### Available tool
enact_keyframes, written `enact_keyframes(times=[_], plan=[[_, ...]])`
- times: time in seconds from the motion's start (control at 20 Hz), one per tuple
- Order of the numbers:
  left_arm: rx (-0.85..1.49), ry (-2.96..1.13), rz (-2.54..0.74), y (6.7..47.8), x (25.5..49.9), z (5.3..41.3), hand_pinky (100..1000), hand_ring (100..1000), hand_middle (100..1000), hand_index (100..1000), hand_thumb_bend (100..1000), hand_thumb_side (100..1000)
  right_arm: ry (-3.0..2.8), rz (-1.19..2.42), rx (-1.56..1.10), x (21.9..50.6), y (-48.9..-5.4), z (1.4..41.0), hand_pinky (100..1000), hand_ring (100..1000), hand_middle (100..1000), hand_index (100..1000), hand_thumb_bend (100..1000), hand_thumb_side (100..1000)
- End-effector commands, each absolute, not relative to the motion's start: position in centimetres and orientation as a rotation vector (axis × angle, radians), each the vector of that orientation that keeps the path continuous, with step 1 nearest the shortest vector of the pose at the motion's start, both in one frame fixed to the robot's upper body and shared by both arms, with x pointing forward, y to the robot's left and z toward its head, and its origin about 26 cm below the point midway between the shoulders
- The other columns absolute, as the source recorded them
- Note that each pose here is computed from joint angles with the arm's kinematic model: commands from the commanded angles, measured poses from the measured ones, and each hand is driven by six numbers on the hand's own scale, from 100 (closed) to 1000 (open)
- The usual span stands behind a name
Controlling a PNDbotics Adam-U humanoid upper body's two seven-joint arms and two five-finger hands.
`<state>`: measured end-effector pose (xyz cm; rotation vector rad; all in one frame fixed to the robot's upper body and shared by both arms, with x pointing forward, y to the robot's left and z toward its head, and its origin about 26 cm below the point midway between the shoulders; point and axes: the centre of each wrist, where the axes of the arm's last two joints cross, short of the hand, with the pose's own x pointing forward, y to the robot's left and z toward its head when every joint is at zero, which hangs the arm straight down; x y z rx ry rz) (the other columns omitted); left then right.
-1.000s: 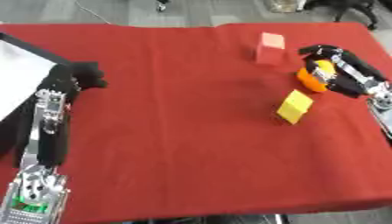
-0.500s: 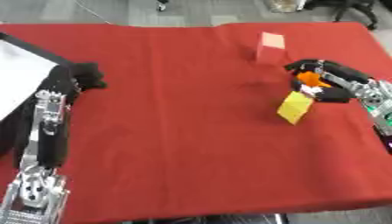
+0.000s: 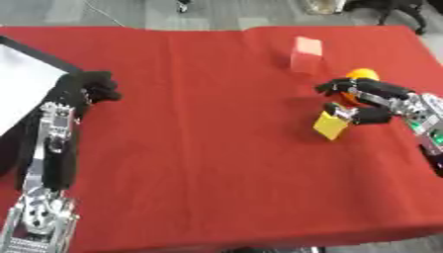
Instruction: Pick up the objects with one hand, pass them to the other hand, and then place them into the box on the other side of the table.
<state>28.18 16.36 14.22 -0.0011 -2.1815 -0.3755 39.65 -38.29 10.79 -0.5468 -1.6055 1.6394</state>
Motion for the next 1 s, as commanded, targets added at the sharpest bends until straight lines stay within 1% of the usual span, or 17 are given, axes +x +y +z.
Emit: enact_keyframes(times=[0.05,0.55,0.95,1.0], plan=[[-0.003,-2.198,-0.390,16.5,28.0,14.7,758,604,593,732,325,1000,-1.562,1.688,-0.597,39.7,-39.5,12.3,849,826,864,966,142,1000],[-0.003,-2.195,-0.392,16.5,28.0,14.6,758,605,594,732,325,1000,-1.468,1.733,-0.595,39.3,-40.1,11.5,847,830,864,973,100,1000],[-0.003,-2.196,-0.391,16.5,28.0,14.6,758,605,593,733,324,1000,-1.414,1.756,-0.604,39.1,-40.6,11.0,845,836,871,975,100,1000],[-0.003,-2.196,-0.391,16.5,28.0,14.6,758,605,593,733,324,1000,-1.409,1.759,-0.605,39.0,-40.6,11.0,845,838,874,976,100,987]])
